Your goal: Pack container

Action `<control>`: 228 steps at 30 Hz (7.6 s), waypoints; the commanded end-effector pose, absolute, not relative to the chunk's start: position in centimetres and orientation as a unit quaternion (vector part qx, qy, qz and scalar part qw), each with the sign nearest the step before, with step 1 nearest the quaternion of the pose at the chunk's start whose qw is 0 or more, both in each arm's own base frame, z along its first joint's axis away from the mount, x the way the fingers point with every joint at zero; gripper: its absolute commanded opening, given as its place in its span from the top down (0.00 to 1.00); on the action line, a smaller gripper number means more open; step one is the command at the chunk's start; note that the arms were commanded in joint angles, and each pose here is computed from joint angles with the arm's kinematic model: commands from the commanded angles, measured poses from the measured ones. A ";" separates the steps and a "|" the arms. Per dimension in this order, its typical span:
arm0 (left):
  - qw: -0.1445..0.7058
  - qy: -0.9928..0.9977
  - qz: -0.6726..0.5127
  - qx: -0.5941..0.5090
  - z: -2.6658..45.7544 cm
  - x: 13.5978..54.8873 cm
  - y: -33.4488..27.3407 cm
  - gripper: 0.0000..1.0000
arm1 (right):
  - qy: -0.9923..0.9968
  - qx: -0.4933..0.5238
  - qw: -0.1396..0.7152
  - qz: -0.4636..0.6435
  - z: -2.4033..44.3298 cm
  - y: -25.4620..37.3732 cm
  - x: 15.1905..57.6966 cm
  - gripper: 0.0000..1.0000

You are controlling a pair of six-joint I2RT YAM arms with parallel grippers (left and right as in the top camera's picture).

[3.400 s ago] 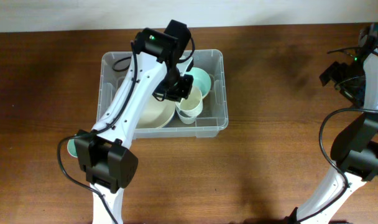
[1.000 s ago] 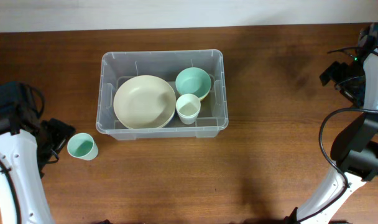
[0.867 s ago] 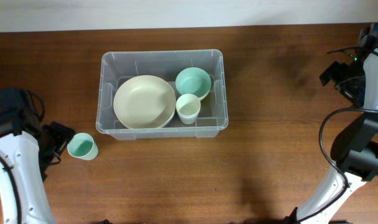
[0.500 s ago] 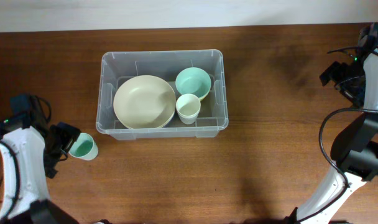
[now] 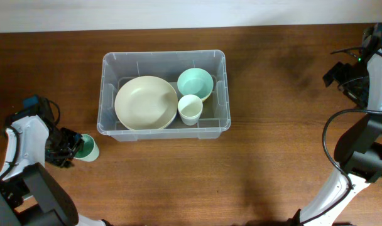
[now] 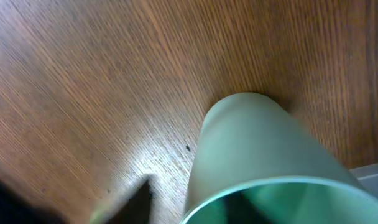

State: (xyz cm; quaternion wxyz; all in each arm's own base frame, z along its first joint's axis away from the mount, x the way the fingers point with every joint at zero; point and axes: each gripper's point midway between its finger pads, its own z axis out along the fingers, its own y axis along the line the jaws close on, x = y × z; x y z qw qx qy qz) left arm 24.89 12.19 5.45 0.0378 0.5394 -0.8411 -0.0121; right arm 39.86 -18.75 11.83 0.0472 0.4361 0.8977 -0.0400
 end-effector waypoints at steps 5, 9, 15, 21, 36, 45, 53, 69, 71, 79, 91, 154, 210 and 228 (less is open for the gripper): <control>0.025 -0.836 -0.001 0.548 5.2 25.5 12.7 0.99 | 0.897 0.437 0.054 -0.041 12.4 -18.7 39.8 0.01; -0.034 -0.829 -0.020 0.557 8.0 27.9 15.7 0.99 | 0.897 0.437 0.054 -0.041 12.4 -18.7 39.8 0.01; -0.292 -0.878 0.124 0.357 27.7 39.7 13.2 0.99 | 0.897 0.437 0.054 -0.041 12.4 -18.7 39.8 0.01; -0.363 -0.909 0.203 0.027 36.7 41.5 -6.0 0.99 | 0.897 0.437 0.054 -0.041 12.4 -18.7 39.8 0.01; -0.089 -0.983 0.100 -0.123 19.0 38.5 -19.4 0.99 | 0.897 0.437 0.054 -0.041 12.4 -18.7 39.8 0.01; -0.046 -0.986 0.087 -0.132 16.2 38.1 -19.6 0.99 | 0.897 0.437 0.054 -0.041 12.4 -18.7 39.8 0.01; -0.041 -0.987 0.084 -0.133 16.2 37.9 -19.4 0.52 | 0.897 0.437 0.054 -0.041 12.4 -18.7 39.8 0.01; -0.167 -0.986 -0.009 -0.003 26.4 36.7 -10.2 0.00 | 0.897 0.437 0.054 -0.041 12.4 -18.7 39.8 0.01; -0.208 -0.978 0.001 0.011 29.3 35.2 -9.3 0.00 | 0.897 0.437 0.054 -0.041 12.4 -18.7 39.8 0.01; -0.323 -0.945 0.033 0.041 31.7 27.0 -6.2 0.00 | 0.897 0.437 0.054 -0.041 12.4 -18.7 39.8 0.01; -0.343 -0.935 0.066 0.057 28.7 20.9 -4.7 0.00 | 0.897 0.437 0.054 -0.041 12.4 -18.7 39.8 0.01; -0.670 -0.732 -0.035 -0.120 15.2 24.6 -2.1 0.00 | 0.897 0.437 0.054 -0.041 12.4 -18.7 39.8 0.01; -0.670 -0.732 -0.035 -0.120 15.2 24.6 -2.1 0.00 | 0.832 0.035 0.547 -0.087 27.8 -6.2 42.9 0.01; -0.670 -0.732 -0.035 -0.120 15.2 24.6 -2.1 0.00 | 0.699 -0.011 0.711 -0.081 20.3 -2.1 27.4 0.01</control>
